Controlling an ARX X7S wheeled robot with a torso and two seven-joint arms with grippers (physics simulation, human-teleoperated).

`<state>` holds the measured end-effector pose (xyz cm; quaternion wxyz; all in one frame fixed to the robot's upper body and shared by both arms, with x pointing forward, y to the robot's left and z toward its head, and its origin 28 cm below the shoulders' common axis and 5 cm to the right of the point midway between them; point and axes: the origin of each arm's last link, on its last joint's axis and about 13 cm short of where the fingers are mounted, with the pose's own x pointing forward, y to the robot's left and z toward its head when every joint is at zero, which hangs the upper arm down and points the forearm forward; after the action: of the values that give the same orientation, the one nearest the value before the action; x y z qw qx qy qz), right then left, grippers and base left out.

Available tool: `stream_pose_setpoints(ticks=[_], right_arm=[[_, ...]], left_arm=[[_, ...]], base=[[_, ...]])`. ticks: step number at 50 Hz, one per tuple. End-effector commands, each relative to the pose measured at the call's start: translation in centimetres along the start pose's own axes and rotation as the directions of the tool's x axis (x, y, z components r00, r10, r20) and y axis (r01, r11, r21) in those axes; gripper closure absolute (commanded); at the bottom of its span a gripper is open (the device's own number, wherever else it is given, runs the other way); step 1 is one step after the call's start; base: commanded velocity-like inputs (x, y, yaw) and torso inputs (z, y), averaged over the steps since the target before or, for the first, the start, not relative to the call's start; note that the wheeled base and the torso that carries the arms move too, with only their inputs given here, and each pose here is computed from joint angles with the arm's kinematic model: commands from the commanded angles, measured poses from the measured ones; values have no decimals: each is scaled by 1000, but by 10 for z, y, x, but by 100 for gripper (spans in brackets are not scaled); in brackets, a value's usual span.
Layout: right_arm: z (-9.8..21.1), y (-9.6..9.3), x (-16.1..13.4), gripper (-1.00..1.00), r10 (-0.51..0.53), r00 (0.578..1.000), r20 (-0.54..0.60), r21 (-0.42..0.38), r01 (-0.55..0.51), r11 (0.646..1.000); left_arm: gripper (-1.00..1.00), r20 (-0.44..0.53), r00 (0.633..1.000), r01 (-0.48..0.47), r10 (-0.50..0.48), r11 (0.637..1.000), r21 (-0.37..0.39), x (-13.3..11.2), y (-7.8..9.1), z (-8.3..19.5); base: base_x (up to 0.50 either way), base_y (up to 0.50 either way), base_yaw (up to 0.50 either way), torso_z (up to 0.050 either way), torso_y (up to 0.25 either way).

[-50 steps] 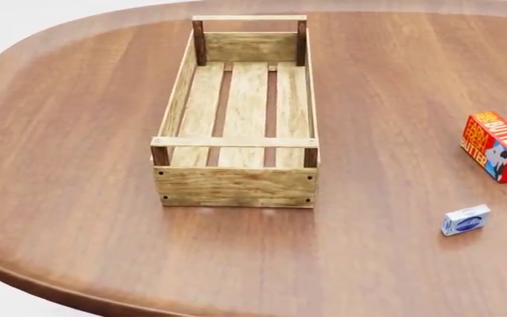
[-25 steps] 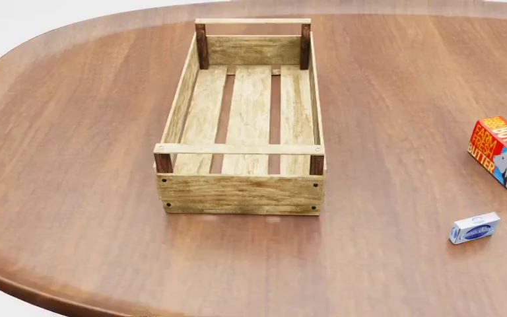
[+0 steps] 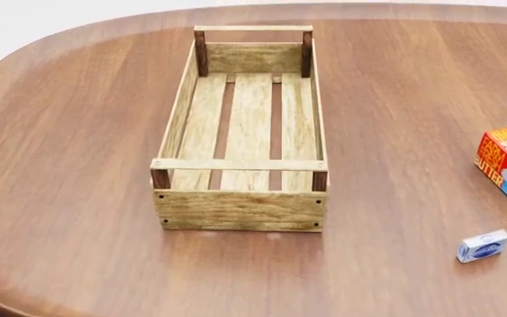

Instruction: Pick up the cream cheese and put it in the tray.

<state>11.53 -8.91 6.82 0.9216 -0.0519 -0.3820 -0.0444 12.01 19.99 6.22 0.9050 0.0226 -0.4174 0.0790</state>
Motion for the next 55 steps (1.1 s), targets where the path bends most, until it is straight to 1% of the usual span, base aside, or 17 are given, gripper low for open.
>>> stream_pose_setpoints(ticks=[1, 17, 32, 40, 49, 50, 52, 53, 55], right_arm=[[0, 0, 0, -100, -4, 1000, -5, -3, 4, 1000], [-1, 1, 1, -100, -7, 1000, -6, -27, 7, 1000], [-2, 2, 1, -100, -7, 1000, -11, -40, 7, 999], [-1, 1, 1, -100, -7, 1000, -13, -20, 7, 1000], [-2, 1, 1, -100, 0, 1000, -19, -11, 0, 1000], [-2, 1, 1, -100, 10, 999, -32, 19, -9, 1000], [-2, 1, 2, -100, 5, 1000, -26, 6, -5, 1000], [-2, 1, 2, -100, 15, 999, -36, 27, -14, 1000], [-2, 1, 2, -100, 8, 999, -34, 14, -7, 1000]], left_arm=[[-100, 0, 1000, 0, 0, 1000, 1, 0, 0, 0], [-100, 1, 1000, 1, -1, 1000, 3, 0, -1, 0], [-100, 0, 1000, 2, -2, 1000, 3, 0, -1, 0], [-100, -1, 1000, 5, -5, 1000, 2, -1, -1, 0], [-100, -3, 1000, 5, -5, 1000, 5, 0, -1, -2], [-100, -7, 1000, 6, -6, 1000, 4, 0, -1, -2], [-100, -4, 1000, 5, -5, 1000, 6, 0, -1, -1], [-100, -3, 1000, 6, -6, 1000, 5, 0, -1, -1], [-100, -4, 1000, 6, -6, 1000, 5, 0, -2, -1]], base=[[117, 0, 0, 0, 0], [119, 11, 0, 0, 0], [119, 106, 0, 0, 0], [119, 240, 0, 0, 0], [121, 71, 0, 0, 0], [121, 0, 0, 0, 0], [123, 0, 0, 0, 0], [117, 0, 0, 0, 0], [121, 0, 0, 0, 0]])
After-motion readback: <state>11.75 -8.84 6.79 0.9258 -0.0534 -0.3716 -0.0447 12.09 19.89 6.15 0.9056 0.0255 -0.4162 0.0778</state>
